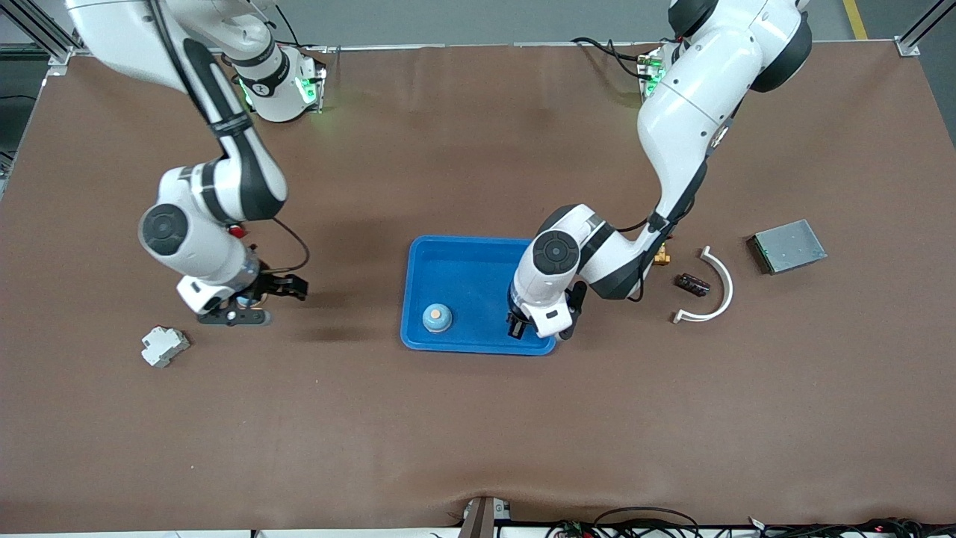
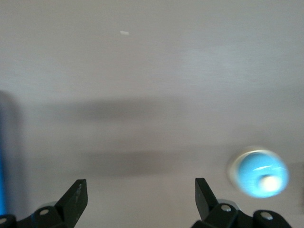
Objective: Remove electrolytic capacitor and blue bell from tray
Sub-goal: 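Grasp the second capacitor with the left gripper while the right gripper sets the bell, then lift the capacitor with the left gripper while the right gripper grasps the second bell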
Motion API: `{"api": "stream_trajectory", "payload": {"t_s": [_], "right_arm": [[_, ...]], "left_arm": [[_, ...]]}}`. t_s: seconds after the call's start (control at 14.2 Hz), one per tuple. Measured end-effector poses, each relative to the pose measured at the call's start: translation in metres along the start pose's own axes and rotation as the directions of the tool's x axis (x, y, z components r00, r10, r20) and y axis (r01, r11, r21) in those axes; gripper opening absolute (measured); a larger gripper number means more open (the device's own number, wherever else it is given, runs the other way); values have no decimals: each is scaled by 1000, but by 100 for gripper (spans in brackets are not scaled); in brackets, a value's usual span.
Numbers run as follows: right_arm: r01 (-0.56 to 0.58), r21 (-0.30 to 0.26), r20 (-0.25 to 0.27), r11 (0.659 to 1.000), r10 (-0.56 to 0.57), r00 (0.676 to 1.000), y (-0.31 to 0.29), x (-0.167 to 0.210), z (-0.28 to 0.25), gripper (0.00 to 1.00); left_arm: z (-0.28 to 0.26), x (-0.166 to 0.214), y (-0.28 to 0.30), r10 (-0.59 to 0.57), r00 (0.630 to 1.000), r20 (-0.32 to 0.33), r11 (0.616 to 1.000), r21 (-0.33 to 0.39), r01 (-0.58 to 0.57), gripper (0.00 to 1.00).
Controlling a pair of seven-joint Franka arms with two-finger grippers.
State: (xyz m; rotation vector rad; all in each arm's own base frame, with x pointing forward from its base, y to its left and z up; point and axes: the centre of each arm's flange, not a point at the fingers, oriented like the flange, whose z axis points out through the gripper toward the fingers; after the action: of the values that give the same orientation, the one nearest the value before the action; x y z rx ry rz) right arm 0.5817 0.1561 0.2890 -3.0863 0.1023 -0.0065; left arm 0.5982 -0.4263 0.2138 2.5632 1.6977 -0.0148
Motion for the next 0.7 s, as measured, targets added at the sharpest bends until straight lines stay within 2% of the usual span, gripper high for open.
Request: {"api": "stream_trajectory", "payload": {"t_s": [0.21,0.42,0.56,0.7], "right_arm": [[-98,11,-11,995,98,995,-73,-12,-9,100],[-182,18,-13,983,182,983,-133,-17,6,100],[-226,21,-14,974,226,974,-166,-15,21,100],[-261,27,-18,965,261,965,-193,-10,34,100]], "left_arm": [[-70,28,0,50,995,-81,996,79,-43,34],[-125,57,-21,63,986,-157,978,208,-29,34],[-134,79,-38,55,982,-178,965,260,-7,34],[-131,101,-57,77,982,-173,952,306,-21,34]]}}
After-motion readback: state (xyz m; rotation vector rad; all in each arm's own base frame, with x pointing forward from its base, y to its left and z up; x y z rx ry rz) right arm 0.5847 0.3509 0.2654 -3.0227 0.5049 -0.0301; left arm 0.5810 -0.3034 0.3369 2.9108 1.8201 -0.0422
